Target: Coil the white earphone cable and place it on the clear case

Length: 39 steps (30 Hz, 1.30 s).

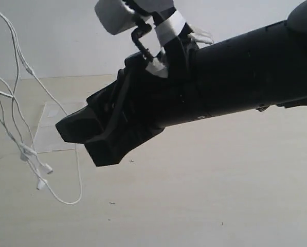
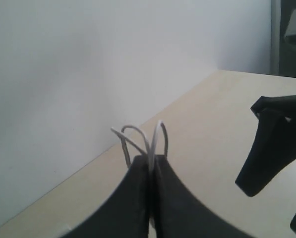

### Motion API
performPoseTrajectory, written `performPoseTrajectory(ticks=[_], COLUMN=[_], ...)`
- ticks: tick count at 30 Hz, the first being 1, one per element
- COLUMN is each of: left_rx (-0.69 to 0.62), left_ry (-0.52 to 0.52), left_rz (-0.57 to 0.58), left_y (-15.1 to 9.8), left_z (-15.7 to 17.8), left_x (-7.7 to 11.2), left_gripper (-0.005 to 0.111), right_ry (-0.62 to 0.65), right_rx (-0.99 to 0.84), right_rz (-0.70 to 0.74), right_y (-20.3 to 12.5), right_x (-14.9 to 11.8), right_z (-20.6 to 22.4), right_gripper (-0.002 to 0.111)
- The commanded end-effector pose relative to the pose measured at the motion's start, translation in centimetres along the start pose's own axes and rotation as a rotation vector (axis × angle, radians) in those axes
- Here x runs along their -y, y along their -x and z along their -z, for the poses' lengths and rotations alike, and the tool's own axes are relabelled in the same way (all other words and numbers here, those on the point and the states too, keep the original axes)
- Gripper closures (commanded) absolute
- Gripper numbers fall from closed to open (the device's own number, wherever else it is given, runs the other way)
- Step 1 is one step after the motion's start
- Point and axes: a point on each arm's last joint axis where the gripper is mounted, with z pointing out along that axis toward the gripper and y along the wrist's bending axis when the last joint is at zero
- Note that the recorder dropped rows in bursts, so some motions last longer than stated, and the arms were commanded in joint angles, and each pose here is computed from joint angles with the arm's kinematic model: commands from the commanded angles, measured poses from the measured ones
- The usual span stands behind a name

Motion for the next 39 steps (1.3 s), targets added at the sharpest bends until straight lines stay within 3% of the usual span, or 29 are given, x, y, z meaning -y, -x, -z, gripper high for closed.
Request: performPoseTrajectory(ticks=[1, 6, 11, 16, 26, 30, 39], left_rx=[0.024, 0.029, 0.029, 0.029, 0.03, 0.028, 0.027], left_ry=[0.007, 0.023, 0.023, 0.023, 0.023, 0.011, 0.007], left_rz=[-0.007, -0.014, -0.014, -0.014, -0.012, -0.011, -0.011], left_y=[0.3, 0.4, 0.4, 0.4, 0.4, 0.4, 0.4], left_z=[0.5, 0.6, 0.6, 0.6, 0.6, 0.5, 0.5], left_x=[0.1, 0.0, 0.0, 0.0, 0.0, 0.1, 0.1], left_gripper=[0.107, 0.107, 0.107, 0.107, 0.107, 0.107, 0.107], right_ry=[0.022, 0.05, 0.098, 0.122, 0.113, 0.096, 0.124], right_rx=[-0.015, -0.016, 0.075, 0.122, 0.154, 0.15, 0.113], right_rz=[0.058, 0.174, 0.16, 0.11, 0.182, 0.194, 0.212], right_y=[-0.6, -0.8, -0.5, -0.8, 1.1, 1.6, 0.7], right_x=[0.3, 0.4, 0.4, 1.0, 2.2, 2.4, 2.0], right_z=[-0.9, -1.5, -2.5, -3.9, -5.8, -7.1, -9.1], right_gripper=[0.053, 0.053, 0.052, 0.031, 0.031, 0.022, 0.021])
